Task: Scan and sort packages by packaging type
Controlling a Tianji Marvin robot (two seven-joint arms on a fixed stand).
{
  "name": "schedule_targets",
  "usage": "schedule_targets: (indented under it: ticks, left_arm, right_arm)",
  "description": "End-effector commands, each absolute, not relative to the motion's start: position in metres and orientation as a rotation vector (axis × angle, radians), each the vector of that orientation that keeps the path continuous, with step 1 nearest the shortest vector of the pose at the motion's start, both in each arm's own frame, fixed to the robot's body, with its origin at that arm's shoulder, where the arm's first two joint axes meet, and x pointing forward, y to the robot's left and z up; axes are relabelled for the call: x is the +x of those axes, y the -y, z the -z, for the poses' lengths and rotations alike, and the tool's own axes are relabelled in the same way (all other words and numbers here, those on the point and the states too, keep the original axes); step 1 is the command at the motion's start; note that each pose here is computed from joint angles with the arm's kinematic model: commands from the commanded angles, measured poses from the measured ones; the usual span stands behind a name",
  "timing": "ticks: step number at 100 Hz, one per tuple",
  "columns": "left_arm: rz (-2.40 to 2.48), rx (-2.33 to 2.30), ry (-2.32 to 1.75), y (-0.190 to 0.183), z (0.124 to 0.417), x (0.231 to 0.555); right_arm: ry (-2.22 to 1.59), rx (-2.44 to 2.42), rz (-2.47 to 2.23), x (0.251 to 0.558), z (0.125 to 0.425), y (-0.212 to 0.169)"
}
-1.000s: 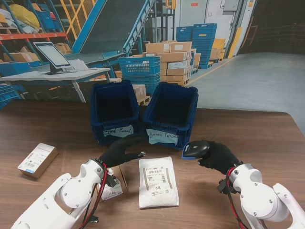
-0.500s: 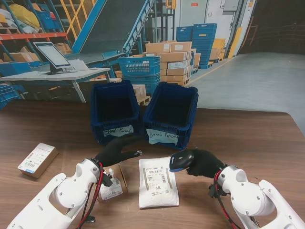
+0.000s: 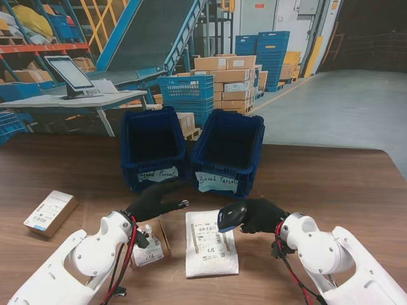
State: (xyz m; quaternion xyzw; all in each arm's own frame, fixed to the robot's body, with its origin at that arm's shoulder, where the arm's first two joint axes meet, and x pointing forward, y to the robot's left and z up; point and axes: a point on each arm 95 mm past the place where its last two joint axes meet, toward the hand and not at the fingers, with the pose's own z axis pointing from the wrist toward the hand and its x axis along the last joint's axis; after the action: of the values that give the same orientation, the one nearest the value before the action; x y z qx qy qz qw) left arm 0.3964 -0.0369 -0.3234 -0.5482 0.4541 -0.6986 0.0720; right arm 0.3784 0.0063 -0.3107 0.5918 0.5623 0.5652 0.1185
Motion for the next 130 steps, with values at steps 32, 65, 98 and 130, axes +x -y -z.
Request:
schedule_targets:
  ticks: [32,65,98,130]
  left_arm:
    - [2.109,-1.650,-1.378,0.040,0.322,0.393]
    - [2.116,-1.643,-1.347,0.037,0.320,0.392]
    - [2.117,-1.655,-1.338,0.036,0.320,0.392]
    - [2.105,-1.667,-1.357,0.036,0.322,0.392]
  right_arm:
    - [-1.807,1.651,-1.623,0.393,0.313,-0.025]
    - [-1.868,1.662,-1.611,0.403,0.332,-0.035]
    - [-1.897,1.672,-1.623,0.409,0.343,-0.043]
    - [-1.917,1.663,-1.615,0.415,0.350,-0.042]
